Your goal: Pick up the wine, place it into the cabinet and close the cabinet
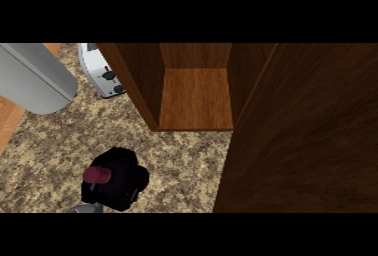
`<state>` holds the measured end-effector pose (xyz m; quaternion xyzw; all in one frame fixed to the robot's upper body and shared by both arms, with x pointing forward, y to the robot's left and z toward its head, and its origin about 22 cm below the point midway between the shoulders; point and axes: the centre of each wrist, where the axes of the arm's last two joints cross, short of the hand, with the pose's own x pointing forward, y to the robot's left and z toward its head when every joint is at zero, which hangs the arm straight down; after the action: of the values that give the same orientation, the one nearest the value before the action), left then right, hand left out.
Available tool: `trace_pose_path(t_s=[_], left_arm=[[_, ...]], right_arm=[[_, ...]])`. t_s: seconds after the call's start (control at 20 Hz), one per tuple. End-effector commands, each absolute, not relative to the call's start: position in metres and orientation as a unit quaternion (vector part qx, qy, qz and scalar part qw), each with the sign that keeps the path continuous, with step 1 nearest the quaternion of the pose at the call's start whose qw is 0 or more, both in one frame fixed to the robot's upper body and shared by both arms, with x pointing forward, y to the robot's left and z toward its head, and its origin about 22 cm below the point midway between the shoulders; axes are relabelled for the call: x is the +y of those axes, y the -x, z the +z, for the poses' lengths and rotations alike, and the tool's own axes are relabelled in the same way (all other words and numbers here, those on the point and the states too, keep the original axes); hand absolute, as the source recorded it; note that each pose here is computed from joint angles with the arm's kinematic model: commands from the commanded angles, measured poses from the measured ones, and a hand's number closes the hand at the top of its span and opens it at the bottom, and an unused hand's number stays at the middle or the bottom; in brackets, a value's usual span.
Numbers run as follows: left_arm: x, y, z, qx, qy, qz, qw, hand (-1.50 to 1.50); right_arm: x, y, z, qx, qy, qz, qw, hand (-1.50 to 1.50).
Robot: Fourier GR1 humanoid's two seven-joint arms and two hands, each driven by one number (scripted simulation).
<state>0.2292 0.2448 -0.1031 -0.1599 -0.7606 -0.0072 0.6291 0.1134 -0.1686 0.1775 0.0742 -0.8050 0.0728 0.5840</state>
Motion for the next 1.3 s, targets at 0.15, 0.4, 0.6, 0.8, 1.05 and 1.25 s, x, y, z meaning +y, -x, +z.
trace_pose_path(t_s=[0.15,0.4,0.6,0.8,1.05,1.25], left_arm=[[0.199,-0.218,-0.067,-0.751,0.191,-0.007,0.632,1.5],[0.18,-0.21,-0.05,-0.768,0.173,-0.016,0.617,1.5],[0.161,-0.225,-0.011,-0.775,0.15,-0.027,0.613,1.5],[0.161,-0.23,-0.032,-0.79,0.109,-0.004,0.604,1.5],[0.142,-0.269,-0.019,-0.793,0.08,-0.018,0.604,1.5],[0.157,-0.292,0.0,-0.79,0.071,-0.022,0.608,1.5]], right_arm=[[-0.186,-0.082,0.207,-0.825,-0.085,0.061,0.555,-1.5],[-0.178,-0.079,0.201,-0.824,-0.095,0.065,0.554,-1.5],[-0.185,-0.076,0.207,-0.824,-0.097,0.058,0.555,-1.5],[-0.192,-0.065,0.214,-0.821,-0.095,0.067,0.559,-1.5],[-0.188,-0.077,0.202,-0.822,-0.089,0.067,0.558,-1.5],[-0.195,-0.07,0.208,-0.825,-0.086,0.073,0.554,-1.5]])
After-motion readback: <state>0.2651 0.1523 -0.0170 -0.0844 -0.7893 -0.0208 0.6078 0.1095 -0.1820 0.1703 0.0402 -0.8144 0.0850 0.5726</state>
